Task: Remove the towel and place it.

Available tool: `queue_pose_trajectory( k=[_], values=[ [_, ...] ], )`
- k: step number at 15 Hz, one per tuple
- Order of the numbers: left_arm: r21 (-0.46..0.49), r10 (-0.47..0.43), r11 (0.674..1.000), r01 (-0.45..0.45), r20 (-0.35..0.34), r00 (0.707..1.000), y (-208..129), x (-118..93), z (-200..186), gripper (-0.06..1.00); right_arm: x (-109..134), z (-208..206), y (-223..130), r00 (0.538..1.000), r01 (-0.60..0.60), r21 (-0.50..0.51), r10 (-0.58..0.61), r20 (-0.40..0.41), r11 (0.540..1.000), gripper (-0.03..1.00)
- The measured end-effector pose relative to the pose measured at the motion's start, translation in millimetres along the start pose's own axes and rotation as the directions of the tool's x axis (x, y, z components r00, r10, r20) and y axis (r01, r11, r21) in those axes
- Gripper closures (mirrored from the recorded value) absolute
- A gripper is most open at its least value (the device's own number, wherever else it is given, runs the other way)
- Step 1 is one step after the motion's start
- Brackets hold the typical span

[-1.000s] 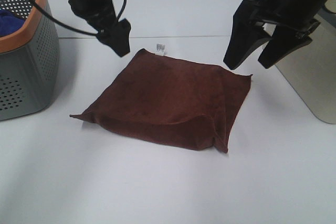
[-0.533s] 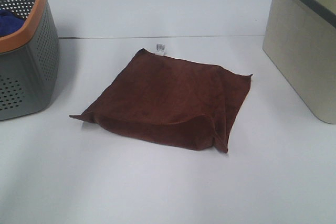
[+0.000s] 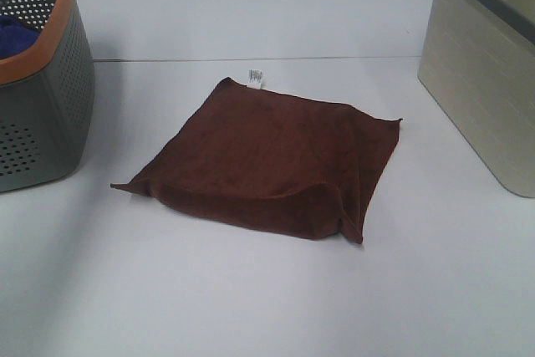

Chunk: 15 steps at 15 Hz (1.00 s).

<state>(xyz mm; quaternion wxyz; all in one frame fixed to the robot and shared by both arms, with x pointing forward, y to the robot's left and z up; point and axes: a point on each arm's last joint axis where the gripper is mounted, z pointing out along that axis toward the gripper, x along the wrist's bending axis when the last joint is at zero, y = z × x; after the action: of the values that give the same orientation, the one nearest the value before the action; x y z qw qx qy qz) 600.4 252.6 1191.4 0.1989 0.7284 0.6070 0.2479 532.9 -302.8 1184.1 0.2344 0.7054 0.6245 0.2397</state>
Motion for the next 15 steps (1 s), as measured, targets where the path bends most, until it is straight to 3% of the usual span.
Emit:
queue_pose_trajectory(
  k=[3, 4, 7, 11, 15],
  values=[
    [0.053, -0.097, 0.994, 0.100, -0.048, 0.994, -50, 24, -29, 0.01, -6, -43, -49, 1.000, 0.008, -0.034, -0.009, -0.012, 0.999, 0.23],
    [0.055, -0.126, 0.990, 0.131, -0.078, 0.989, -90, 30, -57, 0.01, -10, -74, -93, 0.999, 0.032, -0.085, -0.034, -0.022, 0.996, 0.23],
    [0.033, -0.146, 0.988, 0.151, -0.134, 0.980, -135, 31, -85, 0.01, -15, -104, -142, 0.998, 0.052, -0.169, -0.059, -0.035, 0.984, 0.23],
    [-0.071, -0.192, 0.981, 0.183, -0.164, 0.967, -196, 27, -125, 0.01, -25, -135, -219, 0.997, 0.060, -0.334, -0.074, -0.032, 0.941, 0.23],
    [-0.234, -0.209, 0.957, 0.171, -0.150, 0.966, -248, 19, -146, 0.02, -31, -143, -267, 0.996, 0.074, -0.452, -0.092, -0.018, 0.889, 0.23]
  ],
)
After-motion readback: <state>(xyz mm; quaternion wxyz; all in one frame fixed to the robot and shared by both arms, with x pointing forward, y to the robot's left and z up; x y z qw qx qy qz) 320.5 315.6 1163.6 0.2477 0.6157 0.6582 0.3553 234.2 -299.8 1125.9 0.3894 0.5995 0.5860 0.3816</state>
